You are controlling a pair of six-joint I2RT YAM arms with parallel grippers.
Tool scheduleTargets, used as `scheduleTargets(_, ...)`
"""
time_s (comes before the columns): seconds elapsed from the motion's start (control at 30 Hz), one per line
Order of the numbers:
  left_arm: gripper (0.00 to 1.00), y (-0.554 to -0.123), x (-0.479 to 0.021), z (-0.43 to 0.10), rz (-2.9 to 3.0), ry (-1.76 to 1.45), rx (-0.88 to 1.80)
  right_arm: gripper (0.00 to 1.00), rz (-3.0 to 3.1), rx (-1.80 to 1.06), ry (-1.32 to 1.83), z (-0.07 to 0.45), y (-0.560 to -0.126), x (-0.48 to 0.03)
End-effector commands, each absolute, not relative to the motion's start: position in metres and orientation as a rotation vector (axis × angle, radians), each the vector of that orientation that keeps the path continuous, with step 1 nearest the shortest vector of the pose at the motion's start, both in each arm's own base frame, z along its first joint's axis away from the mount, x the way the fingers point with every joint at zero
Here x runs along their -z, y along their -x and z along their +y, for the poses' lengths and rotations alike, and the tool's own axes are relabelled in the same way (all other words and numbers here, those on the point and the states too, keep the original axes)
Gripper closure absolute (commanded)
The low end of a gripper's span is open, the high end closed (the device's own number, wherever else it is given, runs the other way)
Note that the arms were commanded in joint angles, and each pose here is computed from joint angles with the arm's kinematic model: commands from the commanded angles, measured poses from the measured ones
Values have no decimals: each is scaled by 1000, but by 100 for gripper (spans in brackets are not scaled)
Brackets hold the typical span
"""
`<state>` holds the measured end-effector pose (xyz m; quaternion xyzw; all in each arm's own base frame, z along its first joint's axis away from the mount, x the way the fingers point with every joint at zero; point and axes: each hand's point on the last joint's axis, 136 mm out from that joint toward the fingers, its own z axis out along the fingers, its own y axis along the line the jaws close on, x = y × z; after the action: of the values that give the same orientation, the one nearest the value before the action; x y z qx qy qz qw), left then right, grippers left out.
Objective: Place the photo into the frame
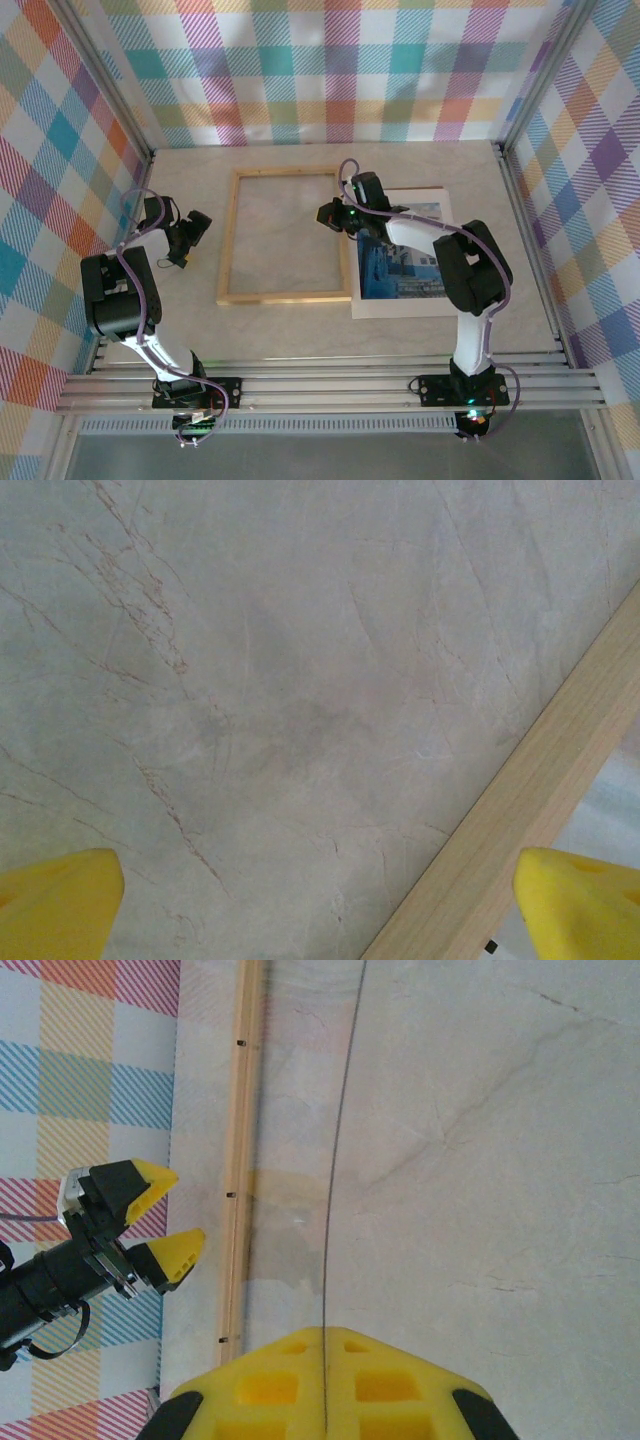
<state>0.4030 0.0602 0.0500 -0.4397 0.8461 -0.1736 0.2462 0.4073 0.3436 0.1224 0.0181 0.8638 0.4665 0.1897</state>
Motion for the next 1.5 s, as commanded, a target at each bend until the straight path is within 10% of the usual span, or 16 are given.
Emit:
scheduleTargets(0.0, 0, -408, -50, 53, 2339, 1162, 490, 100, 2397, -1367, -49, 350, -411, -125)
scheduleTargets(0.37, 0, -410, -46, 48, 2353, 1156, 504, 90, 2452, -1311, -80, 344, -409, -111)
scheduleTargets(0.9, 0, -410, -46, 48, 2355, 1156, 503, 50, 2603, -1106, -171, 321, -401, -79)
scheduleTargets(1.47, 0, -409, -46, 47, 2356, 1153, 503, 36, 2676, -906, -135, 302, -398, -76)
